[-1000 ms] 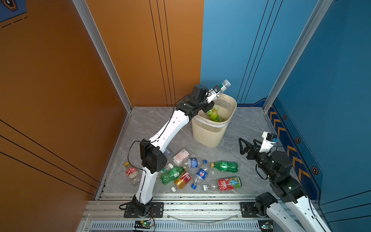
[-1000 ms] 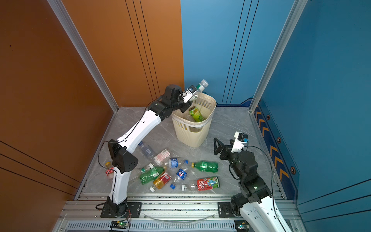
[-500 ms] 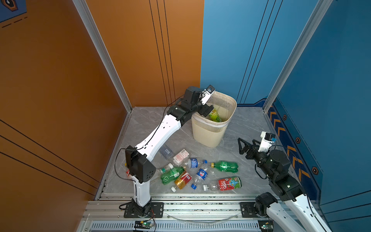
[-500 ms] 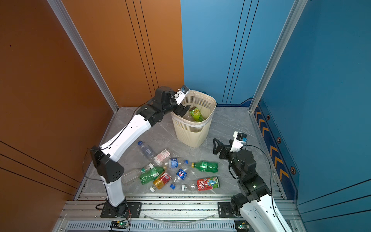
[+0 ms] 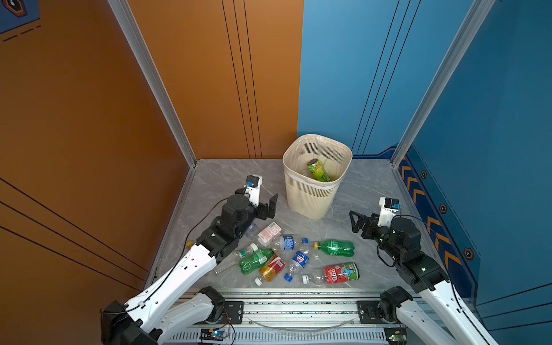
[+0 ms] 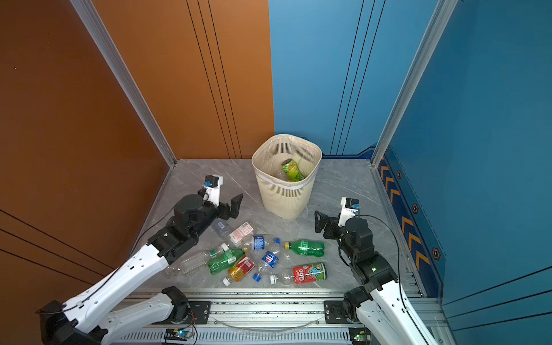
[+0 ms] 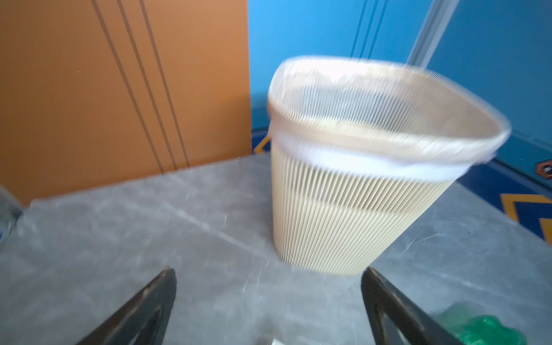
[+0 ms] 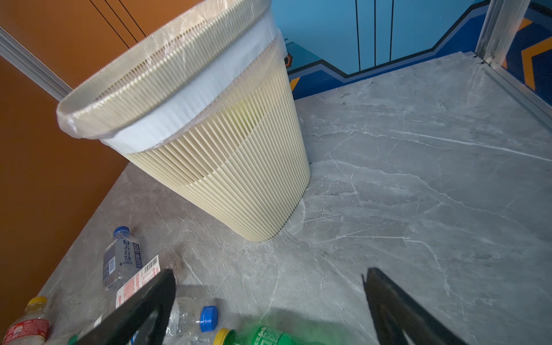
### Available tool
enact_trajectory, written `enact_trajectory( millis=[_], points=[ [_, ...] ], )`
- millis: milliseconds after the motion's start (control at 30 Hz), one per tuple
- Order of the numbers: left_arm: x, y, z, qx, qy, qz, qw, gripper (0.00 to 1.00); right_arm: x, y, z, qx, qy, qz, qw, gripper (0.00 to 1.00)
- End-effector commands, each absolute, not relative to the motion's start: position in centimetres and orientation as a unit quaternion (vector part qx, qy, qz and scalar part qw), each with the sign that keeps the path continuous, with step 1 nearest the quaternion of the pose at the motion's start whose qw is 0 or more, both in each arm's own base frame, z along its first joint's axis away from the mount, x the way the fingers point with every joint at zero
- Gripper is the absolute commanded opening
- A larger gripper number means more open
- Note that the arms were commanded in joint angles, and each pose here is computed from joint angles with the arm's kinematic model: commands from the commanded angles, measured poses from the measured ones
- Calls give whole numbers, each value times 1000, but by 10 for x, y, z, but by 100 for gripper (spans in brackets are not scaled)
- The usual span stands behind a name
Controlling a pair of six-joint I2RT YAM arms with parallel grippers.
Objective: Put the plastic bottles in the bin
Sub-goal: 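Withdraw the left gripper while the right gripper grasps the green yellow-capped Sprite bottle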
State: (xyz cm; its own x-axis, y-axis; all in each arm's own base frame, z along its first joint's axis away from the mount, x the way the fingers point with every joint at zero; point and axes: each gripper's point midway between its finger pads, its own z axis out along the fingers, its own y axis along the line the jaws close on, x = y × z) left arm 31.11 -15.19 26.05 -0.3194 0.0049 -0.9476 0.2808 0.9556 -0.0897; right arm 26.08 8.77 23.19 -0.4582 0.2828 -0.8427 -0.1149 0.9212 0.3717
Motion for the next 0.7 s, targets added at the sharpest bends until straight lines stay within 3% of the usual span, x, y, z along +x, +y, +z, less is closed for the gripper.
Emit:
enact_trajectory(
  millis=[0,200,433,667],
  points=[
    [301,-116,264,-15,794,-132,593,98,252,92,222,26,859,187,477,100],
    [294,-89,253,-66,794,-140,588,98,243,108,196,-17,903,169,395,100],
    [297,-82,253,-71,792,-149,587,98,225,134,164,-128,932,84,329,100],
    [296,-75,249,-75,794,-150,585,98,212,154,131,-204,938,67,271,100]
  ],
)
